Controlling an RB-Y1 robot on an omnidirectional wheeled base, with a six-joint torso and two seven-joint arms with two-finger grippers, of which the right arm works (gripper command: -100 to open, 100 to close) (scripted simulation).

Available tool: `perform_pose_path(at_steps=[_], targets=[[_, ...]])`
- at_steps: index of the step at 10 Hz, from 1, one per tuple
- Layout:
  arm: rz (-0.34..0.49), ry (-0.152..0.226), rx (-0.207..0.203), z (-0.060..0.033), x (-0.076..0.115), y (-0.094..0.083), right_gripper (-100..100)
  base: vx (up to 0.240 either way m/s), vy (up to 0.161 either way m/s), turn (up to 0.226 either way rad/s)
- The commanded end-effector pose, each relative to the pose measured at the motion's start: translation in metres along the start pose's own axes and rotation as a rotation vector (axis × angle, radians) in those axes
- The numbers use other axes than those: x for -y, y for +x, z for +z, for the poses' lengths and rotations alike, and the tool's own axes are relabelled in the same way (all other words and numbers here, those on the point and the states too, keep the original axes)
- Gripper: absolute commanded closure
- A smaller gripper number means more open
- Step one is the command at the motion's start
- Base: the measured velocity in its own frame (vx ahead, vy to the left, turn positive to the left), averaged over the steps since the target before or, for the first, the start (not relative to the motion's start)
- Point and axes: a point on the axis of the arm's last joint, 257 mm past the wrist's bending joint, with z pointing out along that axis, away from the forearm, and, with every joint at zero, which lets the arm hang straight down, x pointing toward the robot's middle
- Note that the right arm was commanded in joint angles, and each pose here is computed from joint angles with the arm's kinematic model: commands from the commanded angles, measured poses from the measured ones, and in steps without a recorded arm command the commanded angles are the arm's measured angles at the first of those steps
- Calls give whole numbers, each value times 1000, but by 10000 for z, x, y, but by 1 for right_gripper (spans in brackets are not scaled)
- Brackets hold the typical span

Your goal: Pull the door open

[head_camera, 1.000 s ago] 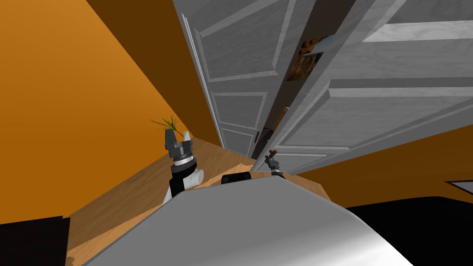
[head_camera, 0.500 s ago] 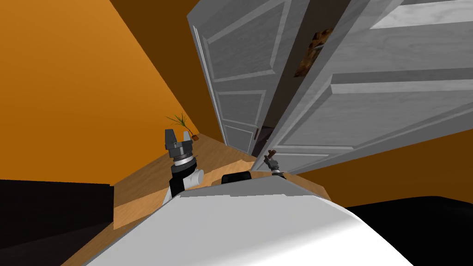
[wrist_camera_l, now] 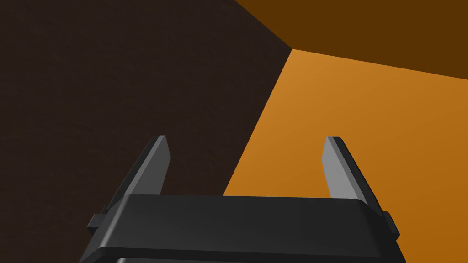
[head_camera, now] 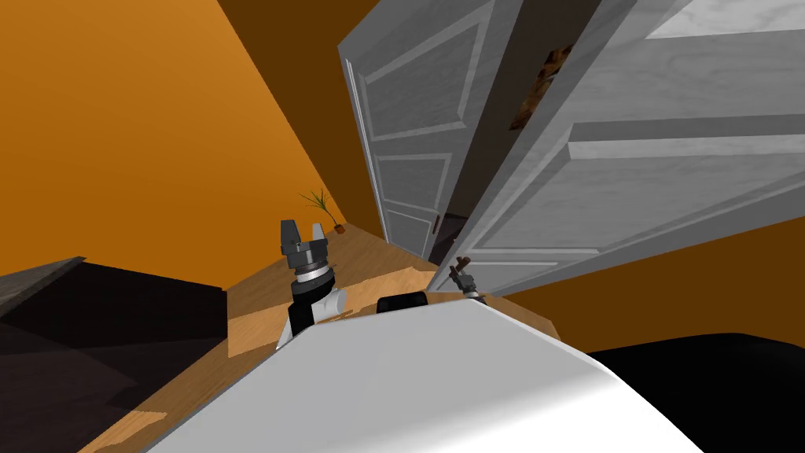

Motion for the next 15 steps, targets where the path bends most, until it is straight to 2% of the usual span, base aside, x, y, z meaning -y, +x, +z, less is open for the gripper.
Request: perform_pose_path(at_steps=[1, 5, 6, 7, 8, 15], targets=[[2, 20, -6, -57, 6, 11, 100, -199, -52, 135], [4, 64, -12, -198, 3, 33, 100, -219, -39, 126], [4, 72, -12, -223, 2, 37, 100, -187, -26, 108], [2, 66, 0, -210, 14, -2, 100, -78, -10, 16], [3, 77, 4, -264, 13, -16, 100, -143, -36, 108], [3, 129, -10, -424, -28, 24, 100, -220, -52, 147]])
